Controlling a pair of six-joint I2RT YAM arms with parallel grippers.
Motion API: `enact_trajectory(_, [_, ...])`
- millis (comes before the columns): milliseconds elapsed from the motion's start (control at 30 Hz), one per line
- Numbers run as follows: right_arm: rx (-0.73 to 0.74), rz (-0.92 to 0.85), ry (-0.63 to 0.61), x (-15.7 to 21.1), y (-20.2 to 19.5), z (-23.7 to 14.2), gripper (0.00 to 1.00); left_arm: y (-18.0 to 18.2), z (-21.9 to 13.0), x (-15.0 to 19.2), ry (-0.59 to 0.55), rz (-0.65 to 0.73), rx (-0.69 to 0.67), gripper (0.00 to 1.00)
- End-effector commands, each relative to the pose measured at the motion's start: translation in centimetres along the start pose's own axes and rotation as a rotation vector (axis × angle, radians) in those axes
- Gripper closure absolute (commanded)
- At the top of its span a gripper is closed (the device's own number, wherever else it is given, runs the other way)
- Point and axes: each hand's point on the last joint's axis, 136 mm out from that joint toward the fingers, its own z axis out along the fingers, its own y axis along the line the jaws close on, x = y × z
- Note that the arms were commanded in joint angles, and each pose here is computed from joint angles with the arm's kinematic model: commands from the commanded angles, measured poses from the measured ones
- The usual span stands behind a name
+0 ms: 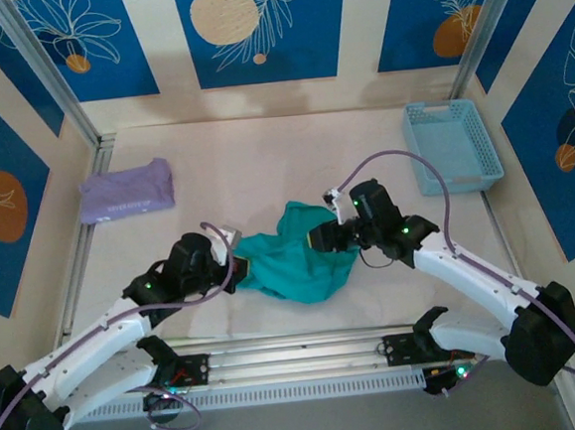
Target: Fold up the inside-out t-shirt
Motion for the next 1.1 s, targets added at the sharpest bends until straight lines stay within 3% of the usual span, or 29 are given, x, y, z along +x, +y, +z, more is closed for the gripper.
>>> enact_trajectory(0, [0.275, 0.063, 0.018, 0.5, -5.9, -0.7, 0.52, 2.6, -1.3, 0.1, 0.000, -0.055, -0.134, 1.00])
enact_trajectory(233, [0.590, 0.125, 0.136, 1.1, -14.2, 1.3, 0.47, 3.0, -2.2, -0.7, -0.033, -0.052, -0.149, 1.00])
enact_trajectory(367, [0.641, 0.146, 0.203, 1.3, -16.9, 3.1, 0.46, 2.9, -2.4, -1.0, -0.048, -0.046, -0.144, 1.00])
enact_trajectory(467, [0.577, 0.175, 0.252, 1.1, -16.9, 5.1, 0.59, 2.9, -2.7, -1.5, -0.067, -0.044, -0.148, 1.00])
enact_trajectory(567, [0.505, 0.190, 0.228, -0.3, -16.0, 5.5, 0.86, 3.0, -3.6, -2.7, -0.108, -0.043, -0.158, 1.00])
enact_trajectory(633, [0.514, 0.174, 0.156, -2.4, -15.6, 3.6, 0.98, 3.0, -4.8, -4.1, -0.152, -0.040, -0.168, 1.00])
enact_trajectory(667, [0.514, 0.164, 0.106, -3.6, -15.2, 2.2, 1.00, 2.9, -5.5, -5.0, -0.179, -0.037, -0.173, 1.00])
enact_trajectory(933, [0.385, 0.091, -0.481, -15.2, -7.3, -15.5, 1.00, 1.6, -16.2, -17.7, -0.521, 0.044, -0.258, 1.00])
enact_trajectory(1067, [0.371, 0.002, -0.690, -18.8, -2.8, -23.0, 1.00, -0.1, -22.4, -24.4, -0.687, 0.090, -0.291, 1.00])
